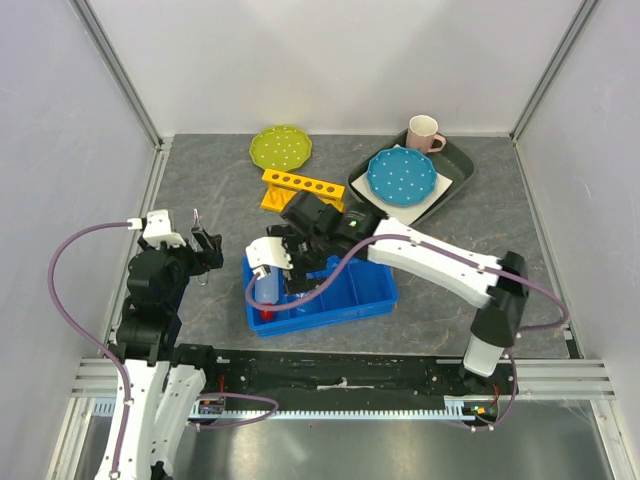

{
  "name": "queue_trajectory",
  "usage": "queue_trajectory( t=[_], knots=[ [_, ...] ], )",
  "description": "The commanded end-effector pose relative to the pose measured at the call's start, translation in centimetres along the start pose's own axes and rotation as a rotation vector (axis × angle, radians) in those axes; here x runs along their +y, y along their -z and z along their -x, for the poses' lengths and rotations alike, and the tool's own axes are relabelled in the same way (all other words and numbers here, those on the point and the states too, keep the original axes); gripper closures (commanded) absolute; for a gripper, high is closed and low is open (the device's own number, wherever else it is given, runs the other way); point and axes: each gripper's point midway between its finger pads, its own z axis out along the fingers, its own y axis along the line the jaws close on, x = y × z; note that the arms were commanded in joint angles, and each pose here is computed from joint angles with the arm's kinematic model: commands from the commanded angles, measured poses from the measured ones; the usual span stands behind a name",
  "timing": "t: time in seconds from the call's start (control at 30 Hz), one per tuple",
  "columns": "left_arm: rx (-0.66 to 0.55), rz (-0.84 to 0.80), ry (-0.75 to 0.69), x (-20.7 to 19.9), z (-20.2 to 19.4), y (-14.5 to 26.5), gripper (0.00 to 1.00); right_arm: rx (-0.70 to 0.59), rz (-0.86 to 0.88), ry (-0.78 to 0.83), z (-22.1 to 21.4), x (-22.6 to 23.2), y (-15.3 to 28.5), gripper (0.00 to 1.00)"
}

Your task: Organize the chemistry lab equipment

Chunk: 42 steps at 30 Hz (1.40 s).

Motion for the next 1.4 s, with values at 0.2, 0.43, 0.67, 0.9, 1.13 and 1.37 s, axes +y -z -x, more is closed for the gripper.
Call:
queue_trajectory(
  t=[0.2,0.43,0.67,0.9,1.13,1.37],
  knots=[
    [0.093,-0.031,0.023,-0.9,-1.2,-2.2,0.09,-0.194,-0.143,-0.196,-3.9,-2.4,9.8,0.02],
    [0.286,-0.085,0.032,-2.0,-4.5,-5.3,0.09,-0.36,-0.296,-0.408,-9.2,-2.9,15.3,0.02],
    [0.443,-0.128,0.016,-2.9,-6.0,-8.0,0.11,-0.613,-0.295,-0.672,-13.5,0.0,15.6,0.02],
    [0.512,-0.177,0.028,-4.0,-6.2,-8.8,0.13,-0.651,-0.41,-0.764,-17.3,-0.6,17.8,0.02],
    [0.57,-0.155,0.008,-3.6,-6.8,-9.8,0.15,-0.606,-0.406,-0.804,-18.7,-0.5,17.0,0.02],
    [0.639,-0.044,-0.066,-1.2,-8.7,-12.5,0.15,-0.588,-0.416,-0.808,-19.2,-0.5,16.8,0.02]
  ],
)
